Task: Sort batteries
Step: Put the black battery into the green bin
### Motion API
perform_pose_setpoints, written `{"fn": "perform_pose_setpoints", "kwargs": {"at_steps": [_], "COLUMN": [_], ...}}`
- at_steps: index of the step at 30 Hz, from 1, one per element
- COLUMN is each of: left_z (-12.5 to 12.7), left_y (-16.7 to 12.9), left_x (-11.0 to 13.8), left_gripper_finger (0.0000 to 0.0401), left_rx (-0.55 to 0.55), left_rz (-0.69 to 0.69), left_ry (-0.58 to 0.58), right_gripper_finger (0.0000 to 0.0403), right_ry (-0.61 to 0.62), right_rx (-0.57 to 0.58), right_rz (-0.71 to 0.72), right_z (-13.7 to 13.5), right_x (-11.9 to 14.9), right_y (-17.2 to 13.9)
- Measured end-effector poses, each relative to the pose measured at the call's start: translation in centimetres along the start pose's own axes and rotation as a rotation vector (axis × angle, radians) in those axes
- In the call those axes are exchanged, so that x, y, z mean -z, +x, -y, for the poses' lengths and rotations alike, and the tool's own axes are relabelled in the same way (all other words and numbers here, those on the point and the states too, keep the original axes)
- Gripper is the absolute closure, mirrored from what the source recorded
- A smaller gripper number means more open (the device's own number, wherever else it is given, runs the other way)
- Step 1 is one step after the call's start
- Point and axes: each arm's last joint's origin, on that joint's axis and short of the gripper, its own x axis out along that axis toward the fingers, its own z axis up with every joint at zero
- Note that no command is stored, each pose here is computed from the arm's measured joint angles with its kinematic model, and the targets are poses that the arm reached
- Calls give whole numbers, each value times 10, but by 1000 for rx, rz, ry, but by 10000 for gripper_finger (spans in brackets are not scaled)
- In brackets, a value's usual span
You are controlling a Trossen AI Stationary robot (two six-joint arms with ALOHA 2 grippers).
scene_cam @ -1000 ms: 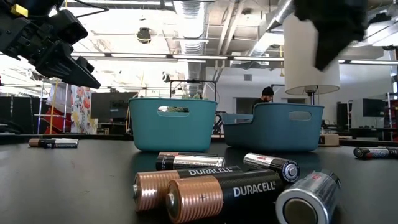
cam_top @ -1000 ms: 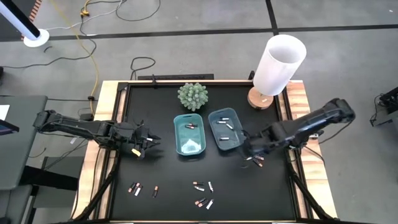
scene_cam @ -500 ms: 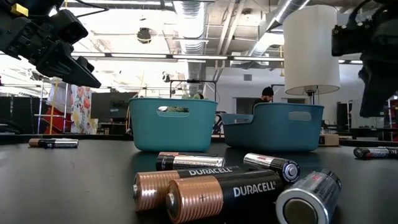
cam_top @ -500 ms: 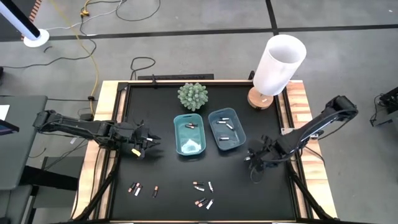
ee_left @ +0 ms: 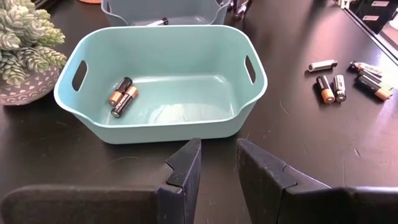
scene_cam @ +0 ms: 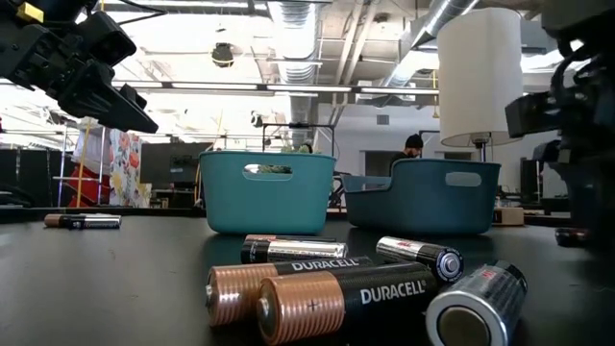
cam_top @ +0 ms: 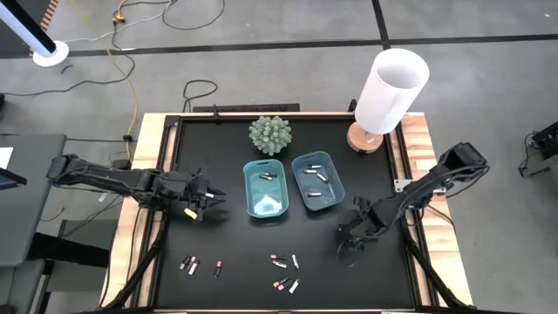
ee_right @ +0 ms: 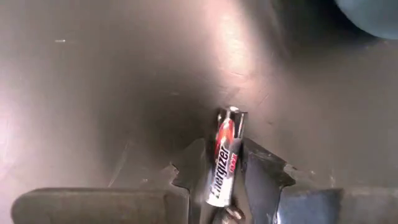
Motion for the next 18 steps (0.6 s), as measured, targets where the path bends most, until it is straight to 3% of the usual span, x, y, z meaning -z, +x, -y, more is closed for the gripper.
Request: {"fn": "perform_pose_setpoints", "kwargs": {"at_steps": [8,18], "left_z": [0,0], "left_y": [0,0], "left_x": [0,1], "left_gripper_finger": [304,304], "left_rx": [-1,-2], "left_rz": [0,-9], "left_ry": [-1,-2], "right_gripper_finger": [290,392], "right_ry": [-18,82], "right_rx": [-28,-85], "right_rz": [-67,14], "right_z": [4,15], "right_x": [-9,-21], "right_y": [16,-17]}}
